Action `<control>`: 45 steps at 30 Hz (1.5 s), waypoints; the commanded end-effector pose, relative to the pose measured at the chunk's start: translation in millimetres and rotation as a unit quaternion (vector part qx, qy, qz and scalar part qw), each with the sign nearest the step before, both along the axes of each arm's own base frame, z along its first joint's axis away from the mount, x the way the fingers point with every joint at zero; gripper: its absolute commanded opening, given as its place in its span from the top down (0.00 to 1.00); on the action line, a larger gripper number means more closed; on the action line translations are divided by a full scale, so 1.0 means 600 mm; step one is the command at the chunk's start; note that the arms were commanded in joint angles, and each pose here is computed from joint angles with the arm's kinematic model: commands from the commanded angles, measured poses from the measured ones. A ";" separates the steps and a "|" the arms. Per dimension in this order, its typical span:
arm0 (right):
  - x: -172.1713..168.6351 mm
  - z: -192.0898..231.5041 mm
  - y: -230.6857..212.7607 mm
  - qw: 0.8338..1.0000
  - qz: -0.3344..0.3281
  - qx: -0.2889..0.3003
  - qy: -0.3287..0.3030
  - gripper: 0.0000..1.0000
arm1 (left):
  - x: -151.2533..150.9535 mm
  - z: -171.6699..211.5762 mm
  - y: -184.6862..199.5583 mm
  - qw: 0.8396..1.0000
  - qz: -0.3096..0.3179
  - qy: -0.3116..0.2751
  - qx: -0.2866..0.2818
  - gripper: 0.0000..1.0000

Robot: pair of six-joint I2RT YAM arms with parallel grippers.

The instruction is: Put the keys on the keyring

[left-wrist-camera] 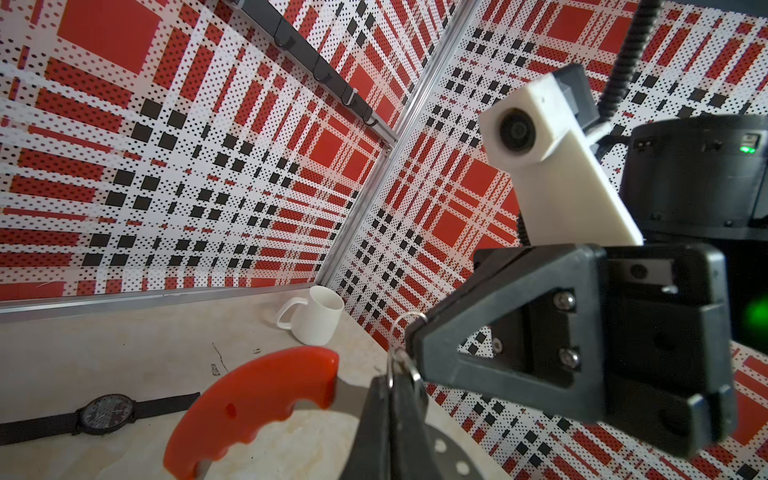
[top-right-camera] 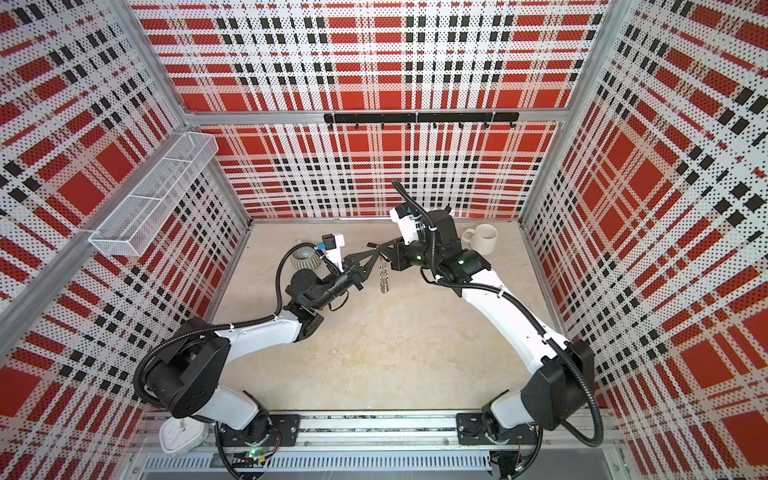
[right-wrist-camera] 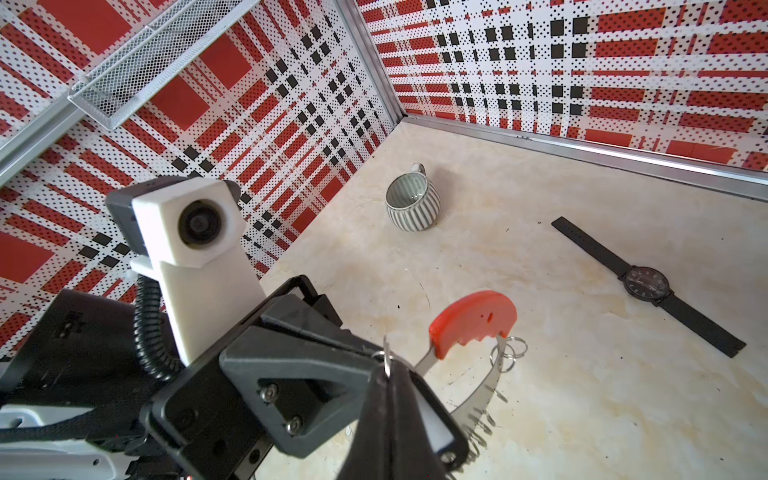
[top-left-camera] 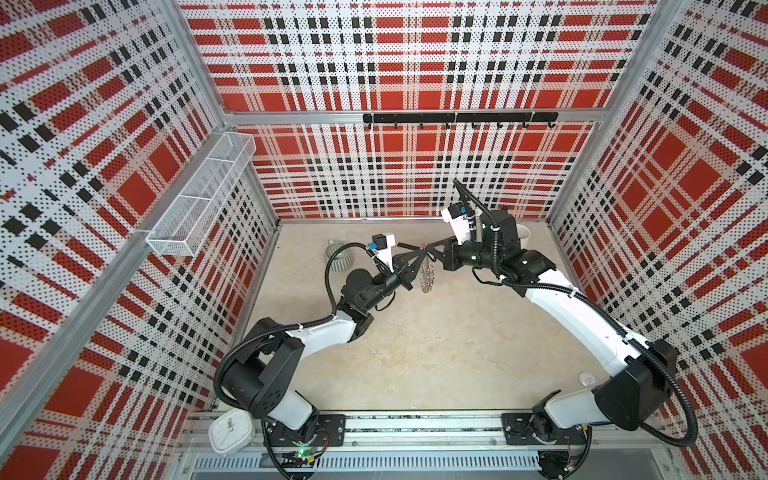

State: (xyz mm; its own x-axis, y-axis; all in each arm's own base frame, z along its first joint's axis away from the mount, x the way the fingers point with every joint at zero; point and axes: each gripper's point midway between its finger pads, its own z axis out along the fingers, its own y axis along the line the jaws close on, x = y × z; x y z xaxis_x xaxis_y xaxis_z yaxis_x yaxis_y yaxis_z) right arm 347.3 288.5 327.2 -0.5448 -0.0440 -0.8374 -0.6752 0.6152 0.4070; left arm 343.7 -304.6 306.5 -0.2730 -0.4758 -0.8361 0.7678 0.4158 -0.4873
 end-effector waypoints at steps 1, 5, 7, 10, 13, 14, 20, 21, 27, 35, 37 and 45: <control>0.011 0.000 0.000 1.000 -0.018 -0.005 -0.004 1.00 | -0.015 0.052 -0.003 0.998 -0.009 -0.052 -0.020 1.00; 0.012 -0.004 -0.002 1.000 -0.023 -0.009 -0.002 1.00 | -0.016 0.053 -0.001 0.998 -0.008 -0.056 -0.021 1.00; 0.013 -0.007 -0.004 1.000 -0.026 -0.011 0.000 1.00 | -0.018 0.052 0.000 0.998 -0.008 -0.056 -0.021 1.00; 0.015 -0.011 -0.008 0.999 -0.031 -0.015 0.002 1.00 | -0.020 0.054 0.001 0.998 -0.008 -0.059 -0.023 1.00; 0.016 -0.014 -0.011 0.999 -0.034 -0.018 0.004 1.00 | -0.020 0.055 0.002 0.998 -0.008 -0.059 -0.025 1.00; 0.016 -0.013 -0.013 0.999 -0.036 -0.017 0.004 1.00 | -0.020 0.055 0.002 0.998 -0.008 -0.059 -0.025 1.00; 0.016 -0.014 -0.022 0.999 -0.043 -0.018 0.005 1.00 | -0.022 0.059 0.003 0.998 -0.008 -0.061 -0.027 1.00; 0.016 -0.015 -0.023 0.999 -0.043 -0.019 0.006 1.00 | -0.022 0.059 0.003 0.998 -0.008 -0.060 -0.028 1.00; 0.015 -0.023 -0.024 0.999 -0.043 -0.021 0.010 1.00 | -0.023 0.059 0.003 0.998 -0.009 -0.059 -0.029 1.00; 0.019 -0.026 -0.034 0.998 -0.053 -0.021 0.014 1.00 | -0.024 0.061 0.002 0.998 -0.009 -0.061 -0.030 1.00; 0.018 -0.026 -0.032 0.998 -0.051 -0.019 0.016 1.00 | -0.025 0.061 0.001 0.998 -0.010 -0.062 -0.029 1.00; 0.005 -0.039 -0.027 0.999 -0.032 -0.017 0.036 1.00 | -0.044 0.077 0.014 0.994 -0.006 -0.102 -0.047 1.00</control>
State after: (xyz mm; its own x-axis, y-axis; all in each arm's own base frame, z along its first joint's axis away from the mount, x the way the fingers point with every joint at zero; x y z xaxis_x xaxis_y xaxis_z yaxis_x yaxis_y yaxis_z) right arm 356.4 277.0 316.3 -0.5682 -0.0196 -0.8227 -0.6206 0.6667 0.4127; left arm 342.8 -303.0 305.4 -0.2567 -0.4761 -0.8411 0.7703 0.4248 -0.4756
